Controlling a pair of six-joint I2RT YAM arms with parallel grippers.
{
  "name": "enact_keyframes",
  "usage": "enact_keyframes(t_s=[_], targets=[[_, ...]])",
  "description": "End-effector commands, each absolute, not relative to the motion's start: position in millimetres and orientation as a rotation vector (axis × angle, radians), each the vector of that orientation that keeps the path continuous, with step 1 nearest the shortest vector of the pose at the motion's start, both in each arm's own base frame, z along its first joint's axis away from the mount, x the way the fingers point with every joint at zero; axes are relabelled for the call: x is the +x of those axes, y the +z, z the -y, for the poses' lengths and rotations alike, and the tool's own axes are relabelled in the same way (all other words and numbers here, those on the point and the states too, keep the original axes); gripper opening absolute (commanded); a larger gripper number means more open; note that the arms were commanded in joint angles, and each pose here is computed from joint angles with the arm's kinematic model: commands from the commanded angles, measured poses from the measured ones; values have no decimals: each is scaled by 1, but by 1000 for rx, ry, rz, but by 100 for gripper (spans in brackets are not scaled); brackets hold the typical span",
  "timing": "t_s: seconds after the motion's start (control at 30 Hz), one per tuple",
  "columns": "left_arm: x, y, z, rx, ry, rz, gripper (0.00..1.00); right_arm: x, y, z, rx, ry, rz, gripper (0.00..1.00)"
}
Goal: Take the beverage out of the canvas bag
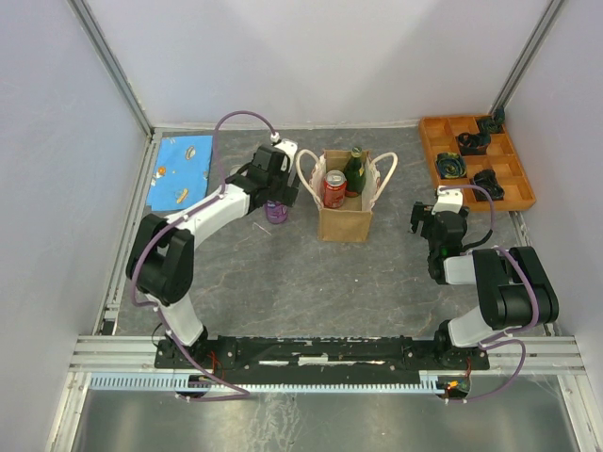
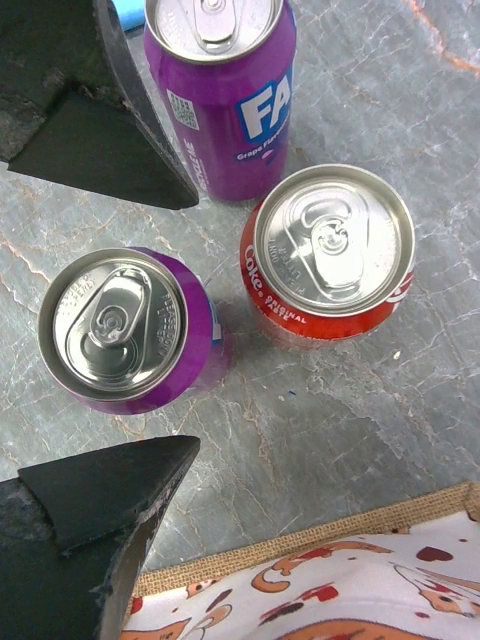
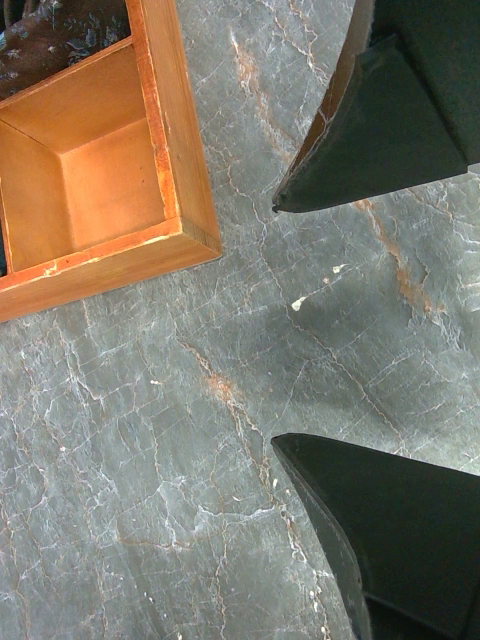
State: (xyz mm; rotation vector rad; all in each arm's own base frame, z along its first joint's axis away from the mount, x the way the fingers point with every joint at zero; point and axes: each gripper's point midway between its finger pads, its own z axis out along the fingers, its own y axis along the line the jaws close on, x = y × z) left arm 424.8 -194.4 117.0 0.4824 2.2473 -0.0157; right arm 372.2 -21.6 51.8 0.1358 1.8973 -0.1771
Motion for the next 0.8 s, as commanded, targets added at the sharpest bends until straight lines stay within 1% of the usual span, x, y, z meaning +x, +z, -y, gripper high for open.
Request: enact_keyframes(t_s=[0.0, 0.17, 0.37, 0.47, 0.53, 0.6, 0.77], targets=[[436, 180, 198, 388, -42, -2111, 99, 384, 71, 21, 139, -166, -1835, 99], [439, 250, 187, 345, -16, -1980, 99, 384, 71, 21, 139, -165, -1835, 99], [435, 343, 185, 358, -34, -1808, 99, 384, 71, 21, 138, -165, -1835, 99], [431, 378, 192, 396, -83, -1736, 99, 384, 71, 21, 139, -165, -1836, 99], [428, 390, 210, 479, -164, -1697, 98, 384, 71, 21, 138, -165, -1836, 99], [425, 390, 234, 574, -242, -1680, 97, 384, 71, 21, 138, -165, -1835, 99], [411, 366, 299, 820, -341, -1690, 94, 384, 71, 21, 139, -165, -1835, 99]])
